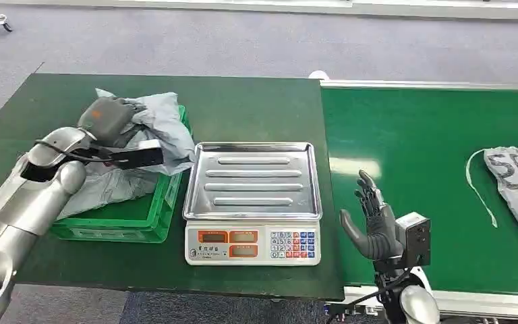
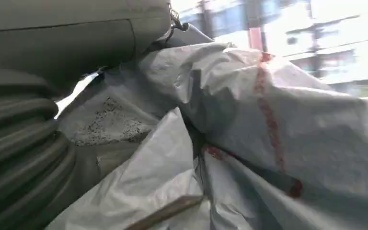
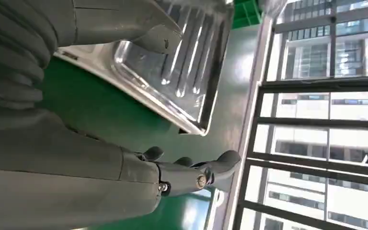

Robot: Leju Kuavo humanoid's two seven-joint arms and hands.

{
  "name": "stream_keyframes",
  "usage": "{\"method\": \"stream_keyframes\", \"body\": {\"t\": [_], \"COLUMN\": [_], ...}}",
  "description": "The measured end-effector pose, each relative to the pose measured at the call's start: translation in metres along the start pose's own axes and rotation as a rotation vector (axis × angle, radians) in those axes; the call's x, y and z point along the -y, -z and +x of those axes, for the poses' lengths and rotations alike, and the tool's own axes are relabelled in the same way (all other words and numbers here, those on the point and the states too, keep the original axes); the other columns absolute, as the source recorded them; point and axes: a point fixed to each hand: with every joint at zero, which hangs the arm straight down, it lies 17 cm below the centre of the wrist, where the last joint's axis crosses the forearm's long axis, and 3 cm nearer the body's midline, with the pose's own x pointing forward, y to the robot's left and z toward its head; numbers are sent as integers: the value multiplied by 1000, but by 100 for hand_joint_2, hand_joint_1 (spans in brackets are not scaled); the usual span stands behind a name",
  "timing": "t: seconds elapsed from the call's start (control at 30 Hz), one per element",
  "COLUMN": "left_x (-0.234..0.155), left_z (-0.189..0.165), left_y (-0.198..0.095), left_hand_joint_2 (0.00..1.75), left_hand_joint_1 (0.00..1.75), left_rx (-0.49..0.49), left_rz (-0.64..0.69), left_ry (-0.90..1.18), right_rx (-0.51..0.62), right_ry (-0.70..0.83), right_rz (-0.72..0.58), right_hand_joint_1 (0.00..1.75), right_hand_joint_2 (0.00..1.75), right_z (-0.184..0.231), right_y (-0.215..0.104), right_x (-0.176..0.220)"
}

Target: Moved the parcel from conveyor to table for the left to box.

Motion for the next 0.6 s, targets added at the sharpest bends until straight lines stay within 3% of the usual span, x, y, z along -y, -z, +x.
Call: {"method": "stream_keyframes", "body": {"t": [0.03,0.07,0.13,0.17,0.37,0.6], "left_x": [7,14,30,40,67,69], "left_z": [-16,-29,-53,-64,-88,-83], "left_y": [-8,-15,-29,-36,-57,-52], "left_hand_joint_2": [175,175,175,175,175,175], "left_hand_joint_1": [175,86,86,0,0,0], "left_rx": [-41,-76,-143,-171,-224,-220], "left_rz": [4,2,-21,-41,-86,-75], "left_ry": [-12,-26,-59,-70,-102,-130], "right_rx": [1,1,4,5,4,1], "right_ry": [-3,-5,-14,-16,-29,-43], "right_rz": [-6,-11,-14,-17,-20,-33], "right_hand_joint_1": [0,0,0,0,0,0], "right_hand_joint_2": [175,175,175,175,175,175], "right_z": [0,0,2,3,3,3], "right_y": [-1,-1,-2,-2,-2,-1], "right_x": [3,4,6,8,9,12]}}
